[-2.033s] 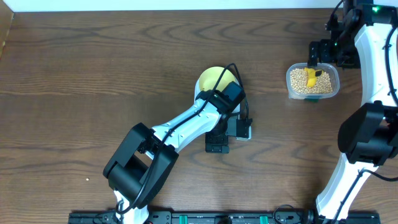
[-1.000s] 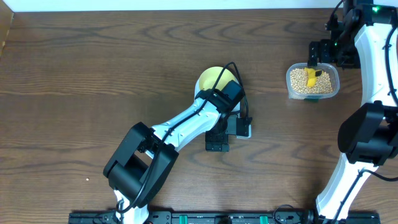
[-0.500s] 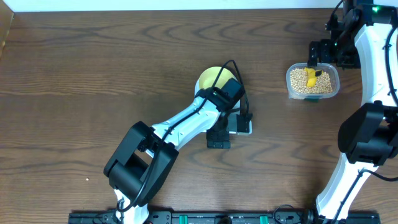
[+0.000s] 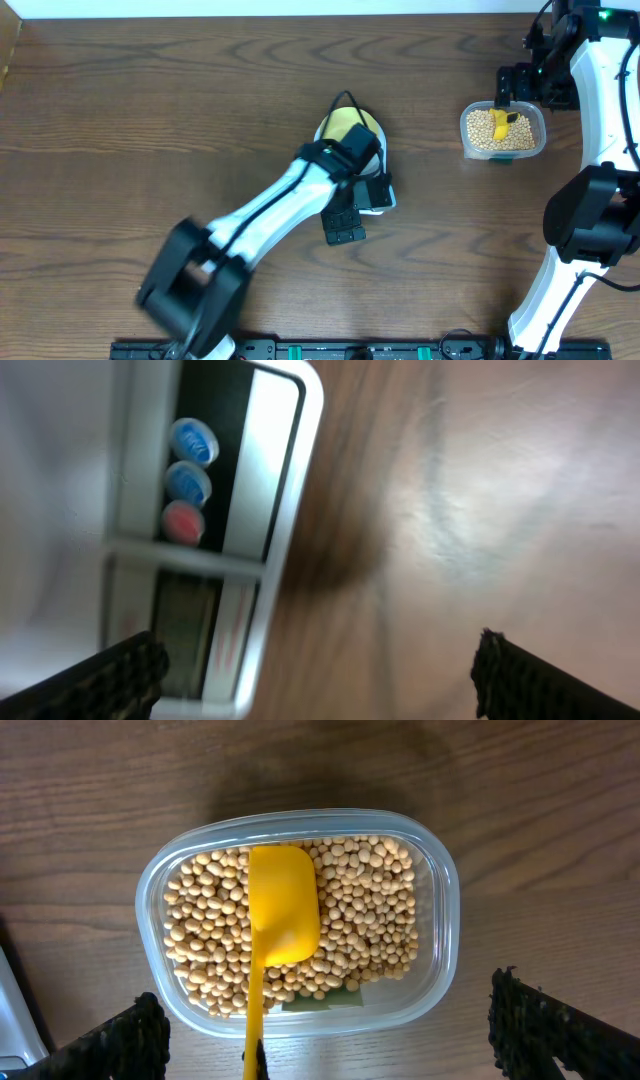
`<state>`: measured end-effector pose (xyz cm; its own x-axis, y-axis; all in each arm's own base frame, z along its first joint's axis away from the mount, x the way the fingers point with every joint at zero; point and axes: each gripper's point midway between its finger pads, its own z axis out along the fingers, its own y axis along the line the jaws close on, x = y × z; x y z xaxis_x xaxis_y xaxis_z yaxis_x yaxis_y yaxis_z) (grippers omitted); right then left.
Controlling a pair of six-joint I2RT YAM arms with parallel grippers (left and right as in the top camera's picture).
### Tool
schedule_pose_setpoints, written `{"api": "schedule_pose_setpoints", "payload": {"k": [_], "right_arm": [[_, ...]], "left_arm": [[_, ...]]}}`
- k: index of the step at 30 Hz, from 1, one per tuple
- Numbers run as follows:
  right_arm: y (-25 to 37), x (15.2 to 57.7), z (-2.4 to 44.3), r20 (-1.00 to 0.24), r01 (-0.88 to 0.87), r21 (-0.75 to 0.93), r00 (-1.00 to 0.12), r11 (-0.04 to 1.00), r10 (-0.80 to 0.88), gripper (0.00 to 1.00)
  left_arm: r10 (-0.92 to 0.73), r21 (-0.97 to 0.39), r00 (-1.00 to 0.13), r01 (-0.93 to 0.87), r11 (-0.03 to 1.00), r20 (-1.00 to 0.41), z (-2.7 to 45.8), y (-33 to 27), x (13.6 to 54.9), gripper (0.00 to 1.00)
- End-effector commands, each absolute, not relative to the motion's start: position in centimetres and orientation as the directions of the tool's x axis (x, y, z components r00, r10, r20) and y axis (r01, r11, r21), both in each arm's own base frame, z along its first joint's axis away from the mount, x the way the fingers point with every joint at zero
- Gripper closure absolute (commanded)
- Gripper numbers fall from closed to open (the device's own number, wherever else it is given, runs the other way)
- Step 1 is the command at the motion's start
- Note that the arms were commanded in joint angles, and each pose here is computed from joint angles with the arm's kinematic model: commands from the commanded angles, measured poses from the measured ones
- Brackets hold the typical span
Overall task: Scoop item into bowl and weigh 50g on scale
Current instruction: 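Pull the left gripper back to the left of the scale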
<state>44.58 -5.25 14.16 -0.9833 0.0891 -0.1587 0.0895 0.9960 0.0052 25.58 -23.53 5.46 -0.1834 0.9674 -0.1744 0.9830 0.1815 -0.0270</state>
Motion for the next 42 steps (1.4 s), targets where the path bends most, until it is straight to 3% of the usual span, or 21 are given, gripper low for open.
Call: {"api": "schedule_pose_setpoints", "payload": {"k": [1, 6, 13, 16, 24, 42], "right_arm": [[-5.2, 45.0, 14.4, -0.170, 0.084, 0.000, -0.982, 0.996, 0.083, 0.01], [-5.2, 45.0, 14.4, -0.169, 0.084, 0.000, -0.982, 0.996, 0.083, 0.01], [-5.2, 45.0, 14.4, -0.169, 0.084, 0.000, -0.982, 0.996, 0.083, 0.01], [-5.2, 45.0, 14.4, -0.170, 0.084, 0.000, -0.982, 0.996, 0.083, 0.01], [-5.2, 45.0, 14.4, -0.170, 0.084, 0.000, -0.982, 0.996, 0.083, 0.01], [-5.2, 45.0, 14.4, -0.170, 0.084, 0.000, -0.982, 0.996, 0.083, 0.01]], "left_arm": [[0.912, -0.026, -0.315, 0.947, 0.319, -0.264, 10.4, -22.9, 25.0, 0.01], [0.833, -0.010, -0.451, 0.881, 0.473, -0.319, 12.9, -19.9, 26.9, 0.02], [0.639, -0.040, -0.684, 0.693, 0.720, -0.352, 12.6, -14.5, 31.8, 0.02], [0.563, -0.086, -0.750, 0.624, 0.777, -0.347, 12.1, -12.4, 32.7, 0.02], [0.495, -0.148, -0.825, 0.545, 0.825, -0.273, 8.6, -9.7, 32.8, 0.02], [0.456, -0.173, -0.864, 0.493, 0.853, -0.216, 0.3, -8.4, 35.9, 0.02]]}}
